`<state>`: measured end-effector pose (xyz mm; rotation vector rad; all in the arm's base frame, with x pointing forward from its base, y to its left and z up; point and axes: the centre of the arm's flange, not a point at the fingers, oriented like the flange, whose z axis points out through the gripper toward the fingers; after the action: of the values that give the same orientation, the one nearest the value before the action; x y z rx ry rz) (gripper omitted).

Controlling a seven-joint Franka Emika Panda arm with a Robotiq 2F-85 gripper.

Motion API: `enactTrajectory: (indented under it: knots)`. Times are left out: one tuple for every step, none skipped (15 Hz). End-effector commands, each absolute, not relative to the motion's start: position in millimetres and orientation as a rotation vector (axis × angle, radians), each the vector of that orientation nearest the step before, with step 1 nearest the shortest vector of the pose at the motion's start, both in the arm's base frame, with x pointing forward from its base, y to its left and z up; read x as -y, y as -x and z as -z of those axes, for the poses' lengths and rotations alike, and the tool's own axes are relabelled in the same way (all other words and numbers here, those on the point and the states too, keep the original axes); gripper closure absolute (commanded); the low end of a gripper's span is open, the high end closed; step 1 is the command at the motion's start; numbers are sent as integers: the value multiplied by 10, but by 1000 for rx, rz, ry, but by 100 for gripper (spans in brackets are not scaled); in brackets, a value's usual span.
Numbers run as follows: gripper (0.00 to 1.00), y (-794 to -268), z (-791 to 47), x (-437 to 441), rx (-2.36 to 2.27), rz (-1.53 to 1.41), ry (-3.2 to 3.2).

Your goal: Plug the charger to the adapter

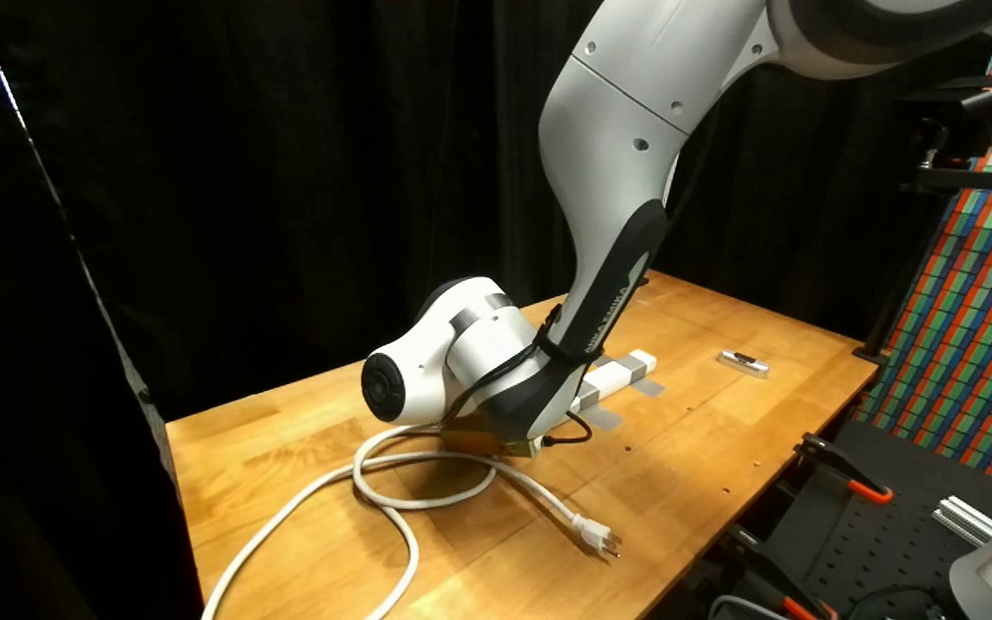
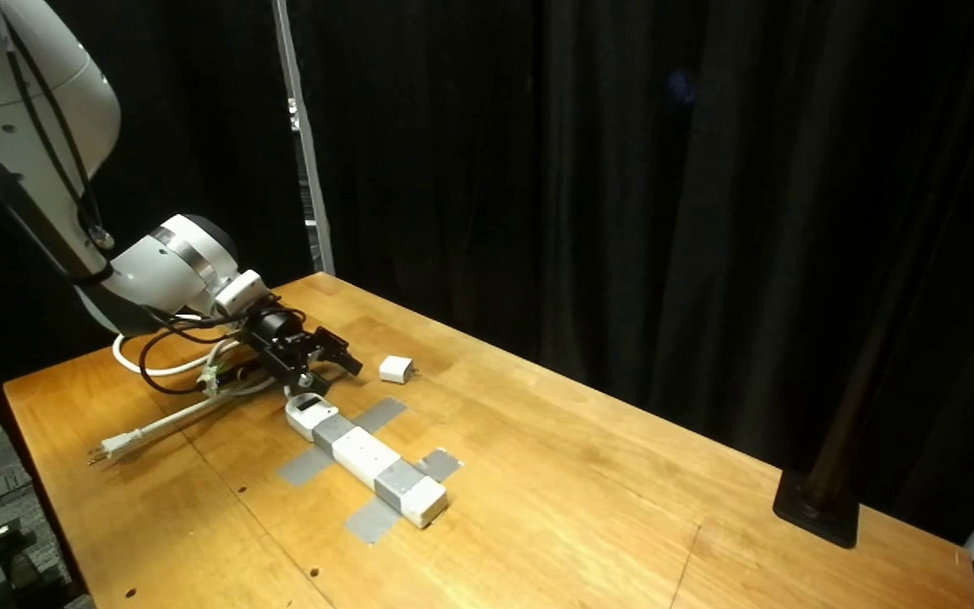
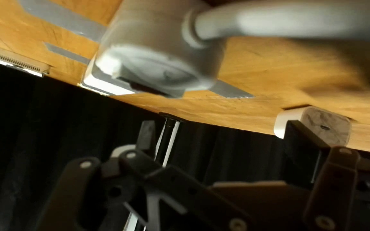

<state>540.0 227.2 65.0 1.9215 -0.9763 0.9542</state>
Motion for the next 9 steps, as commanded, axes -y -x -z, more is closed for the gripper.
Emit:
enactTrajectory:
  knots:
    - [0, -5506, -549, -2401, 1079, -996, -1901]
    - [0, -5521, -543, -2422, 1100, -1001, -1907]
    - [0, -5548, -527, -2440, 1126, -1006, -1918]
    - [0, -5583, -525, -2462, 1151, -1007, -1929]
    - [0, -5628, -535, -2487, 1170, -1014, -1940]
    - [0, -5673, -537, -2514, 1183, -1029, -1944]
    - [0, -5722, -536, -2547, 1195, -1041, -1958]
    - [0, -5796, -529, -2580, 1193, -1065, -1964]
    - [0, -5866, -525, -2604, 1193, -1077, -1985]
